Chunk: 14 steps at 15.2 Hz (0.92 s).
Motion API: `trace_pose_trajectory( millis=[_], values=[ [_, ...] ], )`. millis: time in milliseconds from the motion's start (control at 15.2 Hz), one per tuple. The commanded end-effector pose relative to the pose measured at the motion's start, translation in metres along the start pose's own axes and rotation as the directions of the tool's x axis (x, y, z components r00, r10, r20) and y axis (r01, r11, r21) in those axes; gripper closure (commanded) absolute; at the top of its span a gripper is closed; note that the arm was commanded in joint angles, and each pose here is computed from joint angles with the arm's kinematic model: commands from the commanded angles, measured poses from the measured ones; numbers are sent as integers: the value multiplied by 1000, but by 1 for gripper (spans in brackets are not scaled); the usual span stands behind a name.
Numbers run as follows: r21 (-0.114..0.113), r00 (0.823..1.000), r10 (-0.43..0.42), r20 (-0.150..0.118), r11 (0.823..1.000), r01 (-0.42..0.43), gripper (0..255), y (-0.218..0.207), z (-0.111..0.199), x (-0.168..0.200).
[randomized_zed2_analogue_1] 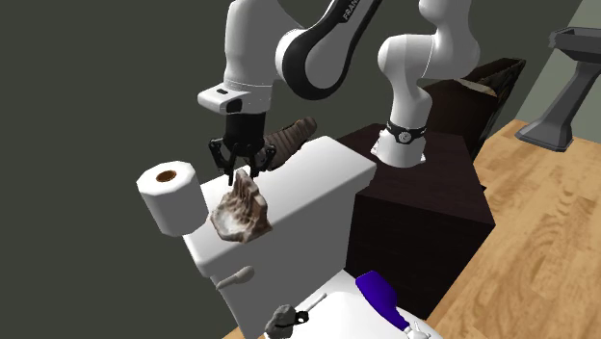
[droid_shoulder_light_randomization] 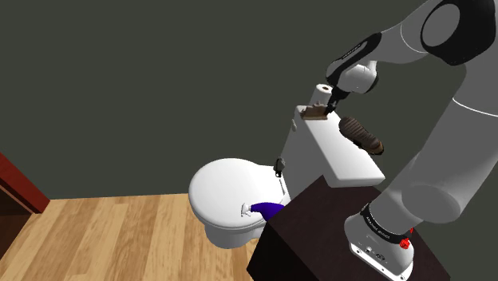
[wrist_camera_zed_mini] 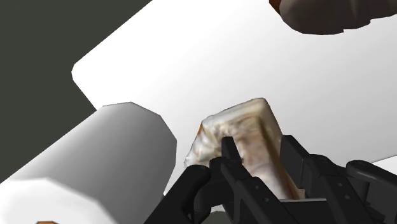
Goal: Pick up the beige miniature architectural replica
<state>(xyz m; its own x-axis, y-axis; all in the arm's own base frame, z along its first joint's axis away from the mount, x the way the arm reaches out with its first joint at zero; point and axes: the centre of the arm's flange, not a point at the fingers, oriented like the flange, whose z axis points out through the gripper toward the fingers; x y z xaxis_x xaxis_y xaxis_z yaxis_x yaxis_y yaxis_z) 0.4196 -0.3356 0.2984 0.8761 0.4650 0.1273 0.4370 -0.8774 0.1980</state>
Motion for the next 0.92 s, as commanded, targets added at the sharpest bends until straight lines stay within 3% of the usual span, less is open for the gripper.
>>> trace_pose_trajectory(
  millis=[0, 858],
  values=[
    [0, 1000, 0, 0, 1000, 0, 255, 1, -11, 1],
    [0, 1000, 0, 0, 1000, 0, 255, 13, -68, 9]
  ],
)
